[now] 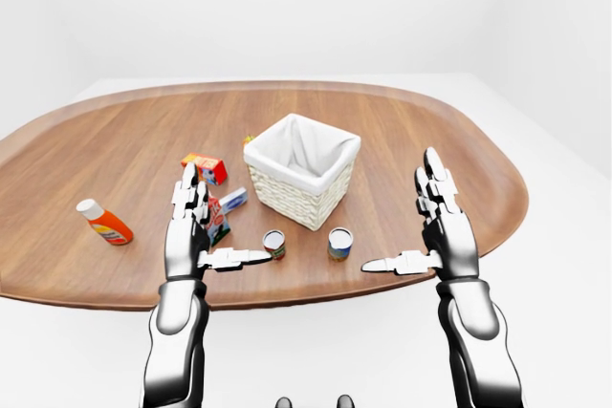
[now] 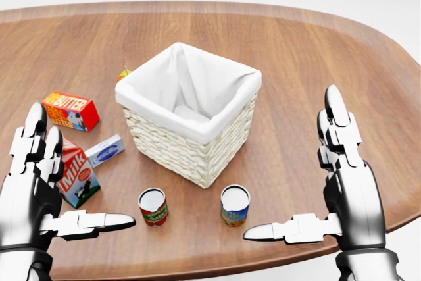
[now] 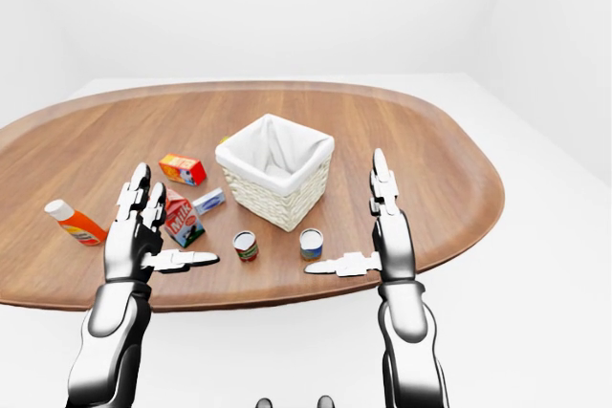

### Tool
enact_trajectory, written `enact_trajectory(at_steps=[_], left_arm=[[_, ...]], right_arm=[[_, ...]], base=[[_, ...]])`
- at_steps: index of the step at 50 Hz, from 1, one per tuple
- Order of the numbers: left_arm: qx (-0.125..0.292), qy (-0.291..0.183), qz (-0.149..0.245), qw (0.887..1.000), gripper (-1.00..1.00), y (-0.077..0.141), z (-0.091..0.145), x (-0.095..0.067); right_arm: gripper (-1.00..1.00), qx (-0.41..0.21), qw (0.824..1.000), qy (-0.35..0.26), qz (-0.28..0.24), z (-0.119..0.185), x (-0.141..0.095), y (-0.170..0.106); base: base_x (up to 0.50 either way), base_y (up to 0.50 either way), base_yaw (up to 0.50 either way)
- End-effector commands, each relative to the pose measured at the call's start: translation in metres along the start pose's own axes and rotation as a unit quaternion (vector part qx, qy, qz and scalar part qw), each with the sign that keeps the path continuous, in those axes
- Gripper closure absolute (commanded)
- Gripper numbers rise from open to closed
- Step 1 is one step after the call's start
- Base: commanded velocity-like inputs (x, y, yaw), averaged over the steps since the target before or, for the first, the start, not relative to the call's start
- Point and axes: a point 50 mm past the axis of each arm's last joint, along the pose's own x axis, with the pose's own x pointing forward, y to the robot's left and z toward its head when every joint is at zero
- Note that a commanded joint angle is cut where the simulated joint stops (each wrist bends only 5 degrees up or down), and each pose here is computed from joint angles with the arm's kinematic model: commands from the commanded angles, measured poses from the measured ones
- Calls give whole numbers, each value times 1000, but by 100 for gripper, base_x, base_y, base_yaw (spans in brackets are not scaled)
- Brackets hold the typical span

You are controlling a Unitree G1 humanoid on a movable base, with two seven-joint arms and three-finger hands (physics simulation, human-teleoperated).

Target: Pick up the alphabet soup, and put it in the basket.

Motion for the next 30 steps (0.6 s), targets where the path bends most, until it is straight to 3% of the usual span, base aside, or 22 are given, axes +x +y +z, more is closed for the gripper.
enact_trajectory(at_steps=[1,30], left_arm=[[1,0,-2,1000,-100,-1,0,0],[0,1,-3,1000,-100,-1,-1,0]], right_arm=[[-100,0,1000,2,2,-1,0,1],[-100,0,1000,3,2,-2,1,1]], base=[[18,-1,0],[18,-1,0]])
